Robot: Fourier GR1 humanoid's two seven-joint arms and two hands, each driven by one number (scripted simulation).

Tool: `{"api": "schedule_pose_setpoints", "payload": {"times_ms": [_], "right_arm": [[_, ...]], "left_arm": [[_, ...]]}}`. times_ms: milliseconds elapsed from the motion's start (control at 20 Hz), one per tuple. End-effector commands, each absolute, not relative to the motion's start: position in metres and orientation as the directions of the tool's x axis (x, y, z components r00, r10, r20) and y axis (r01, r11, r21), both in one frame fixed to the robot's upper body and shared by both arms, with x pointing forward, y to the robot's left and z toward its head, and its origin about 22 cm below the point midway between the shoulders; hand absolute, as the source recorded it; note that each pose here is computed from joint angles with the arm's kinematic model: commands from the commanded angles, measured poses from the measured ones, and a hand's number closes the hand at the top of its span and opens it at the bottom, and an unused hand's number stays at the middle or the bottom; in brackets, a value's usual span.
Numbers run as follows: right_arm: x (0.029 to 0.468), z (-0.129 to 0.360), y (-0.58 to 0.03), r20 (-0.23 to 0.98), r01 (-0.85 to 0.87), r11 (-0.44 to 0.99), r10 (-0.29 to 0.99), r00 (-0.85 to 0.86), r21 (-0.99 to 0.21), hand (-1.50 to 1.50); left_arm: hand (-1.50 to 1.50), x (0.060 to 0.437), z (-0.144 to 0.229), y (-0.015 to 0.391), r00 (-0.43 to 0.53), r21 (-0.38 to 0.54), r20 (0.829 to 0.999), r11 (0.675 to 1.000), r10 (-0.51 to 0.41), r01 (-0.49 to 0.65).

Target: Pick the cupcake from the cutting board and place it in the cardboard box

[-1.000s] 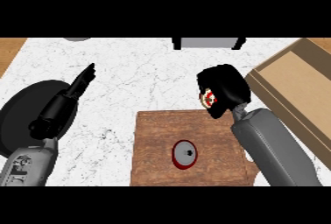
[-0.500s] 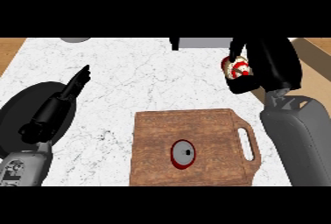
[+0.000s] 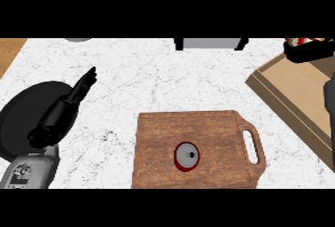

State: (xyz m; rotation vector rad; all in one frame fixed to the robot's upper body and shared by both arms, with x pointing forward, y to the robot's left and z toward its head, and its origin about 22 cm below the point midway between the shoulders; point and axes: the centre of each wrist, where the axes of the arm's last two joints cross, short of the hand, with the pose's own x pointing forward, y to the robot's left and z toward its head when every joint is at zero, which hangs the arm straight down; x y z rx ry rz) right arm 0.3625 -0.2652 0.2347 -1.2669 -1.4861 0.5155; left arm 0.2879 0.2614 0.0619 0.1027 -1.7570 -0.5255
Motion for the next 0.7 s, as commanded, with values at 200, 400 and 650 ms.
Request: {"api": "schedule_pose_setpoints", "payload": {"times_ms": [200,400,650], "right_arm": [[0.38,0.235,-0.359,0.341,0.351,0.233,0.895,0.288,-0.907,1.5],[0.376,0.213,-0.395,0.302,0.129,0.274,0.881,0.365,-0.953,1.5],[0.371,0.21,-0.441,0.277,-0.015,0.307,0.88,0.386,-0.952,1.5]], "left_arm": [[0.0,0.294,0.07,0.255,-0.264,0.407,0.9,0.884,-0.346,0.23],[0.0,0.298,0.074,0.269,-0.263,0.397,0.904,0.89,-0.337,0.223],[0.0,0.285,0.07,0.247,-0.258,0.407,0.901,0.884,-0.348,0.231]]}}
